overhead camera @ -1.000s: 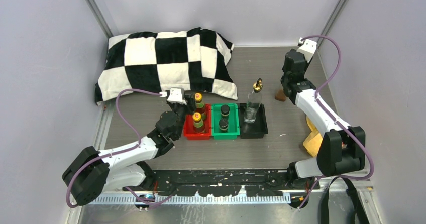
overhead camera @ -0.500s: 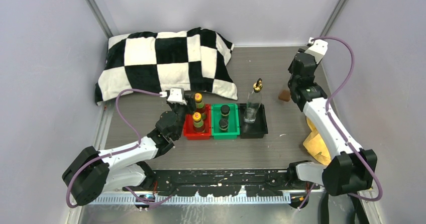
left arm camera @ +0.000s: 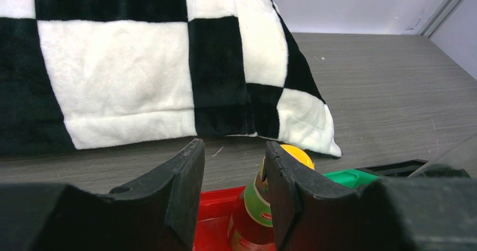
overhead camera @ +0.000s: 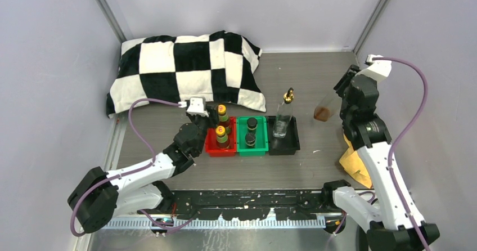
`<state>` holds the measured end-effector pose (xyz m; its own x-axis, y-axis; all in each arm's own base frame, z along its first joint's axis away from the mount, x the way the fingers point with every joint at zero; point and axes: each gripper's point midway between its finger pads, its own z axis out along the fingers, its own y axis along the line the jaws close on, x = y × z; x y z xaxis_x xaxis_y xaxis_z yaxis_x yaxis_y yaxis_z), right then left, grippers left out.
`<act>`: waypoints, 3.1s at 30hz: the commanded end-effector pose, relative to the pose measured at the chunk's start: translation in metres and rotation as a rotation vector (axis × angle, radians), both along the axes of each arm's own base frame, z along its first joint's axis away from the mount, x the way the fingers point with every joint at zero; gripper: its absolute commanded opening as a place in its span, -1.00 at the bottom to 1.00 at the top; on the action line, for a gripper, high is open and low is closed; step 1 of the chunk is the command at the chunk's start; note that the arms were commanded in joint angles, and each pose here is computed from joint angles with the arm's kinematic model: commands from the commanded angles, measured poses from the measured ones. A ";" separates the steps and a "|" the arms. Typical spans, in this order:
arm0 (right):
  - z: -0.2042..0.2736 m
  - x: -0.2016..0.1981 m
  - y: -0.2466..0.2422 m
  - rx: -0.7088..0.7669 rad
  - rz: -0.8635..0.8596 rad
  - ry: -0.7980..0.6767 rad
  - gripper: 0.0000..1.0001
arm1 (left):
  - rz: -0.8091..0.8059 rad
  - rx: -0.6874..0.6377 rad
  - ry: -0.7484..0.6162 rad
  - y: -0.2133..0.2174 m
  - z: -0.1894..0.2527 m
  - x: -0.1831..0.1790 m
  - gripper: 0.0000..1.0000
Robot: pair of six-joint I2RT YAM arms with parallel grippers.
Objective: Organize the condiment bottles
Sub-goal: Pick up the bottle from the center of the board, then place the bottle in the storage box.
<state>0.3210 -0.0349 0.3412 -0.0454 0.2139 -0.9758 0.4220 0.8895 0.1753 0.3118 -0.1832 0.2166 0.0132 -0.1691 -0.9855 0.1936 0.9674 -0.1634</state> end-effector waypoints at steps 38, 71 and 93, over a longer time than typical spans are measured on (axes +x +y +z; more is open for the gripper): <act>0.055 -0.088 0.098 0.143 0.625 -0.099 -0.98 | 0.085 0.044 -0.194 0.059 0.122 -0.038 -0.13; 0.023 -0.046 0.186 -0.067 0.757 0.050 -0.98 | 0.067 0.056 -0.247 0.067 0.145 -0.049 -0.13; -0.021 -0.050 0.206 -0.141 0.511 -0.067 -0.98 | 0.050 0.045 -0.238 0.064 0.139 -0.050 -0.13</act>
